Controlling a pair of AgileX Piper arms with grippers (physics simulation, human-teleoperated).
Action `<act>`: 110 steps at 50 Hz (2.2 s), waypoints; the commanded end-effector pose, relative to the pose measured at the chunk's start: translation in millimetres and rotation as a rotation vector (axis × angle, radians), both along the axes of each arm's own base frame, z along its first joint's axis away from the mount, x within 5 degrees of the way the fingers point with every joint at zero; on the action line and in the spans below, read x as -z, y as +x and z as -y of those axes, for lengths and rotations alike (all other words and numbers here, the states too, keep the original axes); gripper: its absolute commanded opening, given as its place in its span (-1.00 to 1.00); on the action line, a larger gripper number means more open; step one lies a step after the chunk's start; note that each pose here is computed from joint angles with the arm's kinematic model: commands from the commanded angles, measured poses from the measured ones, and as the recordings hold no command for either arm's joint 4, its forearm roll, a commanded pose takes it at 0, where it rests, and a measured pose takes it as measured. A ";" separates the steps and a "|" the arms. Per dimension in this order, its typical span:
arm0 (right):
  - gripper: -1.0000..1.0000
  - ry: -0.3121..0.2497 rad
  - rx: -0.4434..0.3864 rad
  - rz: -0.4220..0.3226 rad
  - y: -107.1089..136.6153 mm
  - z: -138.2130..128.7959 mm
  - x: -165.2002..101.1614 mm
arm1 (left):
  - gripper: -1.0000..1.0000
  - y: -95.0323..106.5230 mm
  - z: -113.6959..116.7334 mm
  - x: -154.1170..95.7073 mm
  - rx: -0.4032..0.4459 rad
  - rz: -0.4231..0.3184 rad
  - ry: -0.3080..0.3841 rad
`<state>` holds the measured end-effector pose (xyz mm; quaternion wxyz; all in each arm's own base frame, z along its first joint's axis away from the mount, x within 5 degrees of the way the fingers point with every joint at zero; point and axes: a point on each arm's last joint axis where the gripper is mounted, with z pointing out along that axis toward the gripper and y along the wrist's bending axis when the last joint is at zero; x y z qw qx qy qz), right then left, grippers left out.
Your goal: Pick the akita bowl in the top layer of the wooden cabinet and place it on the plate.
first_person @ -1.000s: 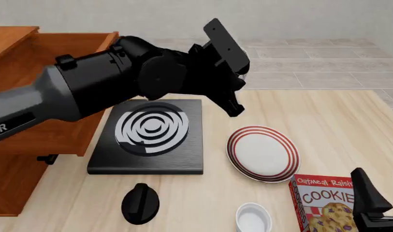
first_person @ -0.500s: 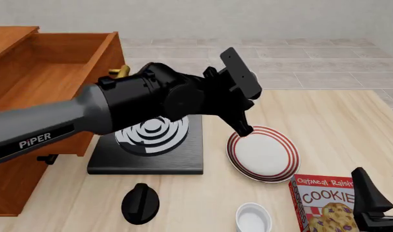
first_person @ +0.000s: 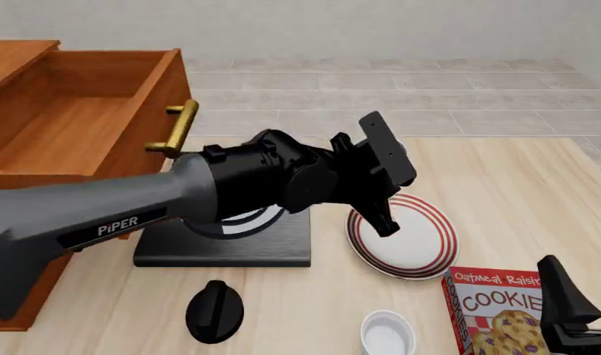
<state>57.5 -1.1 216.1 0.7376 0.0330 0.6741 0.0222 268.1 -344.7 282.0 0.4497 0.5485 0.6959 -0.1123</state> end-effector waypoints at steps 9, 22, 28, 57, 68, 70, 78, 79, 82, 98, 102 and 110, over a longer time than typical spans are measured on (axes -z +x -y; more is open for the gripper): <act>1.00 0.006 0.004 0.000 0.0 0.2 -0.8 | -1.00 -21.2 17.0 17.1 0.081 0.021 0.024; 1.00 0.007 0.005 0.000 -0.2 0.3 -0.2 | -1.00 -31.0 21.9 34.4 0.139 0.042 0.072; 1.00 0.009 0.006 0.000 -0.3 0.4 0.0 | -1.00 -35.8 22.0 42.1 0.153 0.042 0.081; 1.00 0.017 0.006 -0.002 0.7 0.4 0.6 | -1.00 -23.6 44.0 63.6 0.159 0.032 0.101; 1.00 0.024 0.012 -0.002 0.9 0.9 0.8 | -1.00 -21.2 52.8 77.5 0.159 0.019 0.104; 1.00 0.025 0.013 -0.003 1.1 0.9 0.7 | -1.00 -21.4 53.7 78.5 0.158 0.016 0.103; 1.00 0.030 0.006 -0.004 1.2 0.5 0.5 | -1.00 -22.2 55.4 87.8 0.157 0.004 0.109; 1.00 0.030 0.005 -0.004 1.2 0.5 0.6 | -1.00 -21.9 55.6 88.7 0.156 0.003 0.110; 1.00 0.032 0.006 -0.004 1.4 0.6 0.6 | -1.00 -18.8 56.1 90.2 0.150 0.001 0.110; 1.00 0.036 0.010 -0.005 2.6 0.8 0.4 | -1.00 -5.2 63.6 107.1 0.133 -0.011 0.120; 1.00 0.034 0.010 -0.004 2.0 0.8 0.2 | -1.00 -6.3 63.0 109.1 0.133 -0.015 0.121; 1.00 0.038 0.009 -0.005 0.8 0.7 0.4 | -1.00 -5.2 65.2 112.1 0.131 -0.020 0.123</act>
